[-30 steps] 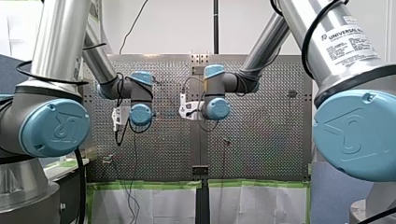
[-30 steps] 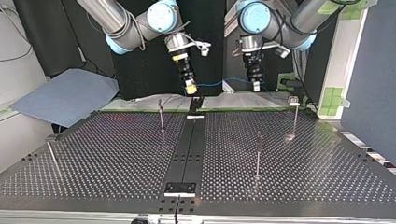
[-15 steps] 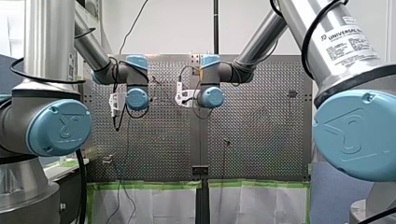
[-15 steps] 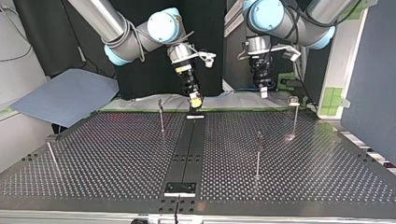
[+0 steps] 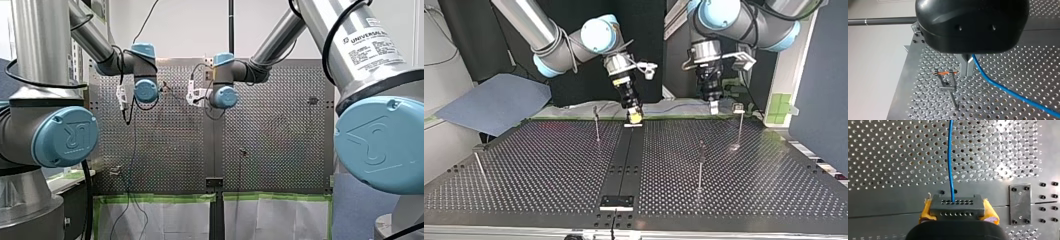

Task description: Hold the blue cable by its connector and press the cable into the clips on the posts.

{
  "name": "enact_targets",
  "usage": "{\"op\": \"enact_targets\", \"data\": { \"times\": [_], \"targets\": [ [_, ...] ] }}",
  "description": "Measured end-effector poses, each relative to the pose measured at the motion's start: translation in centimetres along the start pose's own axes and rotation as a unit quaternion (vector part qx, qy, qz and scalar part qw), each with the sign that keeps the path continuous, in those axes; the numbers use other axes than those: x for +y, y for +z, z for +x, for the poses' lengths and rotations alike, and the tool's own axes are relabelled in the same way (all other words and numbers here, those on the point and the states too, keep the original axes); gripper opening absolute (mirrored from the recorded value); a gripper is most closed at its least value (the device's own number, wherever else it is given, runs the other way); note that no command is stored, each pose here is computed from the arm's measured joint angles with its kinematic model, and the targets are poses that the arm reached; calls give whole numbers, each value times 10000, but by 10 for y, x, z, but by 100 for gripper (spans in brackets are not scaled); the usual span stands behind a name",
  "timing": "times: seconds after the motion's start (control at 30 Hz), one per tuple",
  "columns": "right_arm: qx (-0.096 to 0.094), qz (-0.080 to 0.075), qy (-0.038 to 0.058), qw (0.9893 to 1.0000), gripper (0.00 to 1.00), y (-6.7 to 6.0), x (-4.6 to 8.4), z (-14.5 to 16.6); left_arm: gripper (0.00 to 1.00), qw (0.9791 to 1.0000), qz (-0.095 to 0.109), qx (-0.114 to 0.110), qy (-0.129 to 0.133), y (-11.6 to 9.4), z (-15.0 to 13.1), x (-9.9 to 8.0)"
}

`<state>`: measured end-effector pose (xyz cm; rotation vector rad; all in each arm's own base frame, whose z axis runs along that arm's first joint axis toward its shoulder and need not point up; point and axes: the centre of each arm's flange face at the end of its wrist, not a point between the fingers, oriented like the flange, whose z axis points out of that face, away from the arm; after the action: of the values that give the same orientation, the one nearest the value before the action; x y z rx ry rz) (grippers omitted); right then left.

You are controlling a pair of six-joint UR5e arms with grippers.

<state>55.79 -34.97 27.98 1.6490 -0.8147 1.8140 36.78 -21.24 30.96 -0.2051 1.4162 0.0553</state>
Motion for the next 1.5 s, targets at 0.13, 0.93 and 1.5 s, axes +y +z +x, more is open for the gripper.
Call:
{"op": "enact_targets", "data": {
  "times": [0.13,0.93,1.5],
  "targets": [
    [42,-10,53,10000,0,7,1,10,0,10000,49,2,-19,4,-3,0],
    [114,-13,138,9998,0,33,17,32,0,9996,256,98,-94,51,-18,-7],
    [215,53,151,9996,0,59,13,58,0,9990,332,296,-27,79,-22,-13]
  ]
}}
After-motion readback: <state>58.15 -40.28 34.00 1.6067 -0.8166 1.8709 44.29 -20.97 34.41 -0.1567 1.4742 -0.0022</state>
